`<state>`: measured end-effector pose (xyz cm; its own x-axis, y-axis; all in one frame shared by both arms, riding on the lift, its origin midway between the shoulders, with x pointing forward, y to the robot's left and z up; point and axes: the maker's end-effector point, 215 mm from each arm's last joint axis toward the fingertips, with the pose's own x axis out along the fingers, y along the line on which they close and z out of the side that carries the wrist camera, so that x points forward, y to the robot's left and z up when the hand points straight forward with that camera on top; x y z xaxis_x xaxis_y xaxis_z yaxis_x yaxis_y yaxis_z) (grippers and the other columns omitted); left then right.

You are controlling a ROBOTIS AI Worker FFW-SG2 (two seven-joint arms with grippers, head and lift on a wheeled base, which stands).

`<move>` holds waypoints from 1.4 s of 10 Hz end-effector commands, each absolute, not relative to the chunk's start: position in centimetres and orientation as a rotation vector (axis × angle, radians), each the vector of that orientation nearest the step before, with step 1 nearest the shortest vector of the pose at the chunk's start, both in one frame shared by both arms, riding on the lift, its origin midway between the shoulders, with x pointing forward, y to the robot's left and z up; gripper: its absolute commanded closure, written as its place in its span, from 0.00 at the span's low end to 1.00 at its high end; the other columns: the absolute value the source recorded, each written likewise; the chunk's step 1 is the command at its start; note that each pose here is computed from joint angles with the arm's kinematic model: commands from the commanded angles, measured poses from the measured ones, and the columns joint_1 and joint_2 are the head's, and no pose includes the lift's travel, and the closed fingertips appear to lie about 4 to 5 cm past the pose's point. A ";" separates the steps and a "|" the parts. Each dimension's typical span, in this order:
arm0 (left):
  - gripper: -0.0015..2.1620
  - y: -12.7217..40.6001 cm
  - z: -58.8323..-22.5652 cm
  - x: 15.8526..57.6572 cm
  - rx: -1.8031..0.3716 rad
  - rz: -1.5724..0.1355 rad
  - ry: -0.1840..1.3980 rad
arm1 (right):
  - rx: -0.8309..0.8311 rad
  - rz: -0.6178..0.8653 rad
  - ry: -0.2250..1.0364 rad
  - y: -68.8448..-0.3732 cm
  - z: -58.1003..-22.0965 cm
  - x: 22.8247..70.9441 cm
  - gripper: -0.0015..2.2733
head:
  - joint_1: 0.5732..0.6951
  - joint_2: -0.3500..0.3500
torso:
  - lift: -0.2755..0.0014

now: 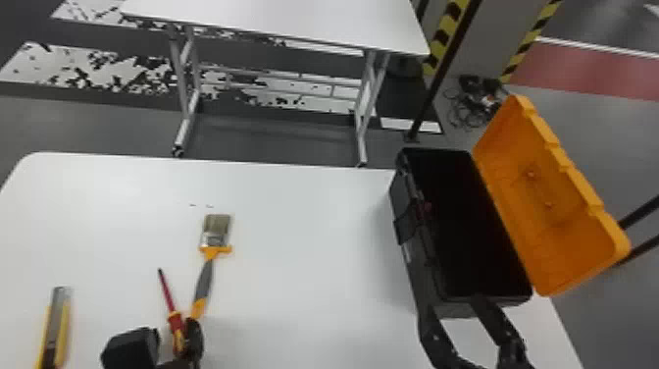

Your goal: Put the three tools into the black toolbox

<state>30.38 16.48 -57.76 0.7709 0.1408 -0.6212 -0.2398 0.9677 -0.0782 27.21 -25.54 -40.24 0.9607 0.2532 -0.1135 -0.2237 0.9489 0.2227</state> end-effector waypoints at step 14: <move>0.88 12.2 -43.1 31.3 -0.146 -0.068 0.345 | 0.330 0.317 0.247 -22.8 -42.7 28.8 0.07 | 1.00 0.25 | 0.81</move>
